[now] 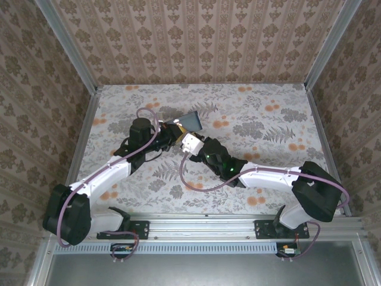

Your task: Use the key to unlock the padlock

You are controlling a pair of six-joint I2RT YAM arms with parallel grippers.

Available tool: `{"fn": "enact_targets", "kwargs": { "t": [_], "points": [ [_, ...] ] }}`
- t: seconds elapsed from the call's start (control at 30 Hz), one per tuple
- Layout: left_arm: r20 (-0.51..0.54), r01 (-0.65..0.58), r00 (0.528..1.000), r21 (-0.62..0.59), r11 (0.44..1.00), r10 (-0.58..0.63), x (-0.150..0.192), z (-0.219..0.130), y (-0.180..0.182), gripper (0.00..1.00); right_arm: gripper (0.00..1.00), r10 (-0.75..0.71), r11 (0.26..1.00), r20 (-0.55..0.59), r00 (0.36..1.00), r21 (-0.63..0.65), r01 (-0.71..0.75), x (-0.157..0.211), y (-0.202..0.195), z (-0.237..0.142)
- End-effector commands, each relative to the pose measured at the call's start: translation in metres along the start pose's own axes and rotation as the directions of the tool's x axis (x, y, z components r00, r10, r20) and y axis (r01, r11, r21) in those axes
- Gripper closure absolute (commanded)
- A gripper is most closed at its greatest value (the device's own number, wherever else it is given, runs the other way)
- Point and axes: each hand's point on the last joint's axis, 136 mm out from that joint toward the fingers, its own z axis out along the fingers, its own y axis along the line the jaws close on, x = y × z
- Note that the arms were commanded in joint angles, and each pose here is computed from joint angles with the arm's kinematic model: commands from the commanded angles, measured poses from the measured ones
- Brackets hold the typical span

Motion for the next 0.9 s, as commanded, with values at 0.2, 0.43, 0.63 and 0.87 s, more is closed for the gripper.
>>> {"fn": "enact_targets", "kwargs": {
  "t": [0.2, 0.43, 0.63, 0.87],
  "points": [
    [0.02, -0.083, 0.996, 0.105, 0.991, 0.081, -0.003, -0.006, -0.037, 1.0, 0.92, 0.121, 0.991, 0.069, 0.99, 0.041, -0.124, -0.028, -0.017, -0.005],
    [0.039, -0.1, 0.995, 0.095, 0.99, 0.097, -0.003, -0.005, -0.036, 1.0, 1.0, 0.381, 0.924, 0.079, 0.921, 0.011, -0.383, -0.039, -0.025, -0.011],
    [0.061, -0.122, 0.991, 0.121, 0.985, 0.116, -0.006, 0.0, -0.044, 1.0, 1.0, 0.835, 0.543, 0.099, 0.541, 0.003, -0.84, -0.026, -0.04, -0.013],
    [0.042, -0.125, 0.992, 0.138, 0.983, 0.12, 0.004, 0.006, -0.045, 1.0, 1.0, 0.972, 0.187, 0.143, 0.186, 0.0, -0.982, -0.007, -0.056, -0.013]
  ]
}}
